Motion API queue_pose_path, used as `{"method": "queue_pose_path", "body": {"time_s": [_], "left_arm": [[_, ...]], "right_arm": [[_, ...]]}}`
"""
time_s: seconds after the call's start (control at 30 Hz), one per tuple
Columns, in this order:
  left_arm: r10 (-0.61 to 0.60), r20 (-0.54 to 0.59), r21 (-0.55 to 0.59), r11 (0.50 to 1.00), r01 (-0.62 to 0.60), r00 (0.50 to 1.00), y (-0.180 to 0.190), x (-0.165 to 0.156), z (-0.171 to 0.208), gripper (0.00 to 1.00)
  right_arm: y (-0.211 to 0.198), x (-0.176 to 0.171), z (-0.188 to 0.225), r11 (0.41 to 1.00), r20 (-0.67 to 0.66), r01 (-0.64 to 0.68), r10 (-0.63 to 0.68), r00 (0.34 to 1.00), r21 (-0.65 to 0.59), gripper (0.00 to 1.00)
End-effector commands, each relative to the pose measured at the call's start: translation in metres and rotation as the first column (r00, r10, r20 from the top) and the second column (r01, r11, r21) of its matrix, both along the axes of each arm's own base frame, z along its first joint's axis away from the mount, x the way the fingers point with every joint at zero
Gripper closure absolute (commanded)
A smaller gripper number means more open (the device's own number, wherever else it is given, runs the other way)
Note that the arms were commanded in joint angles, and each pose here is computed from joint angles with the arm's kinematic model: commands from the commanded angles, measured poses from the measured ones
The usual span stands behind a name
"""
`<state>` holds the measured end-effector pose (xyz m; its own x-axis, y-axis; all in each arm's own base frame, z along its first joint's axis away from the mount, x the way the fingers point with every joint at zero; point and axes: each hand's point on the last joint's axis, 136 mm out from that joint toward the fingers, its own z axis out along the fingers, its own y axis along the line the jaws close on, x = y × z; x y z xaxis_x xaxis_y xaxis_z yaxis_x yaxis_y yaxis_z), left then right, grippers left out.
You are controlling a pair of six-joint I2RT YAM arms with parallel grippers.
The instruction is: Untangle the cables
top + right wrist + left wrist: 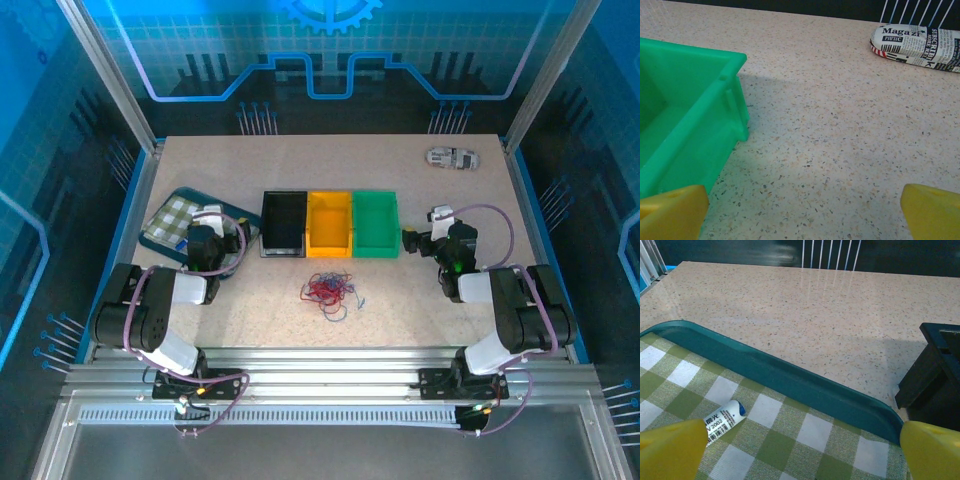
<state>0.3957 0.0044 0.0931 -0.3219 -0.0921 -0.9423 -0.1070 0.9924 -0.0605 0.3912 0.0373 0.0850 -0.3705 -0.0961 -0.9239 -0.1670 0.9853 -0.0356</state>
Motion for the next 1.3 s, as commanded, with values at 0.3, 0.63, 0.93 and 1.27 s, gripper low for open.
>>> {"method": "queue_pose_path", "body": {"time_s": [0.3,0.63,0.93,1.27], "left_arm": [[-0.082,-0.067,0.134,0.987,0.090,0.994,-0.039,0.004,0.052,0.01],[-0.052,-0.336,-0.251,0.967,-0.036,0.940,-0.121,-0.032,0.038,0.01],[-0.470,-0.452,-0.345,0.876,0.338,0.758,-0.201,-0.093,0.019,0.01],[-0.633,-0.600,-0.320,0.750,0.579,0.489,-0.248,-0.147,-0.001,0.06]], "right_arm": [[0.005,-0.006,0.085,0.983,0.079,0.152,-0.144,0.986,-0.107,0.00],[0.137,-0.055,0.103,0.997,-0.009,-0.063,0.063,0.998,-0.053,0.00],[0.177,-0.133,0.045,0.942,-0.263,-0.336,0.323,0.909,-0.008,0.13],[0.184,-0.179,-0.003,0.898,-0.513,-0.419,0.424,0.747,0.133,0.32]]}}
